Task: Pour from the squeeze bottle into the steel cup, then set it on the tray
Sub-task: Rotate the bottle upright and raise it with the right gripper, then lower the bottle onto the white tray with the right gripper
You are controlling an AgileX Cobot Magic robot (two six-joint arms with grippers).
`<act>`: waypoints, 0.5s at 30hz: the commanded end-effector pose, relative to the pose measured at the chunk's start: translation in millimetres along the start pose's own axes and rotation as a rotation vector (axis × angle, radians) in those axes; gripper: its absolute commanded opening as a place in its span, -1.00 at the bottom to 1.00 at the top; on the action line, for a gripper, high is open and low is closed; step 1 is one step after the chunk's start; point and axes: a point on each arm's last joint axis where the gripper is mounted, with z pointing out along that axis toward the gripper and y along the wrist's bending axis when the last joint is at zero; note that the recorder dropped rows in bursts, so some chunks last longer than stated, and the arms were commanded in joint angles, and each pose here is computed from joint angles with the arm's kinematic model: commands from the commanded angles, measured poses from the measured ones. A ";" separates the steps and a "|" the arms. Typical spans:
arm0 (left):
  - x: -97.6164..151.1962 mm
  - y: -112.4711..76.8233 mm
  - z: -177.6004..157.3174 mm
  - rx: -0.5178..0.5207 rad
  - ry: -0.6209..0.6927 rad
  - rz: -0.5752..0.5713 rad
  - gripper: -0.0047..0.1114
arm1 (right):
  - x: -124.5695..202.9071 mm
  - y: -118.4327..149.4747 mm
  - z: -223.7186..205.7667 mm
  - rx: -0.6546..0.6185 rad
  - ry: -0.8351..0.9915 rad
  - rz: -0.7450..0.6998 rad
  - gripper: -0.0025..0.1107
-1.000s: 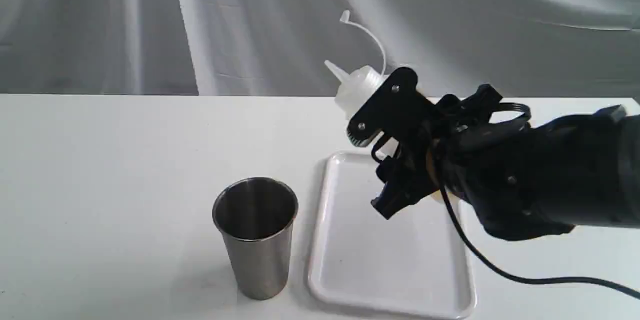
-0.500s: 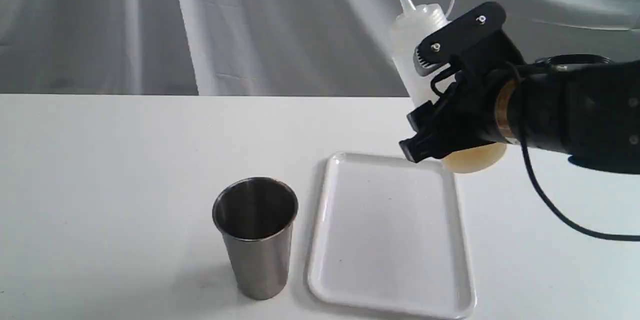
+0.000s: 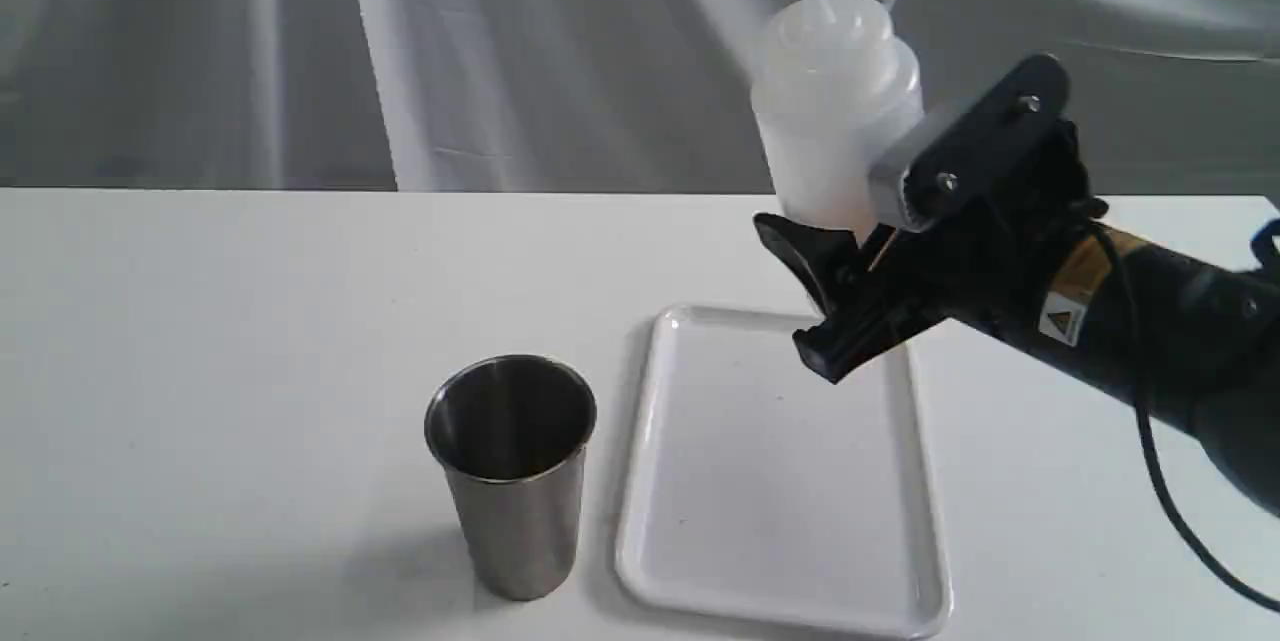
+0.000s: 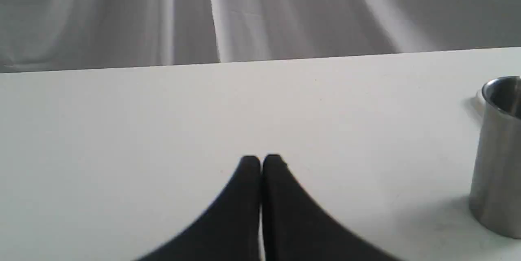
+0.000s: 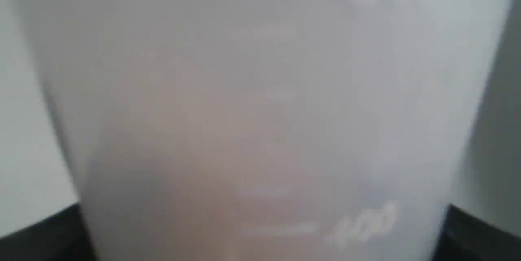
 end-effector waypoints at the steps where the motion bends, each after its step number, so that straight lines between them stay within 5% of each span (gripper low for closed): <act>1: 0.7 0.1 0.2 -0.001 -0.006 -0.007 -0.92 | -2.0 -10.1 -14.9 0.162 -0.134 0.051 -0.96; 15: 0.7 0.1 0.2 -0.002 -0.006 -0.005 -0.92 | 14.5 -10.8 -16.7 0.192 0.005 0.198 -0.96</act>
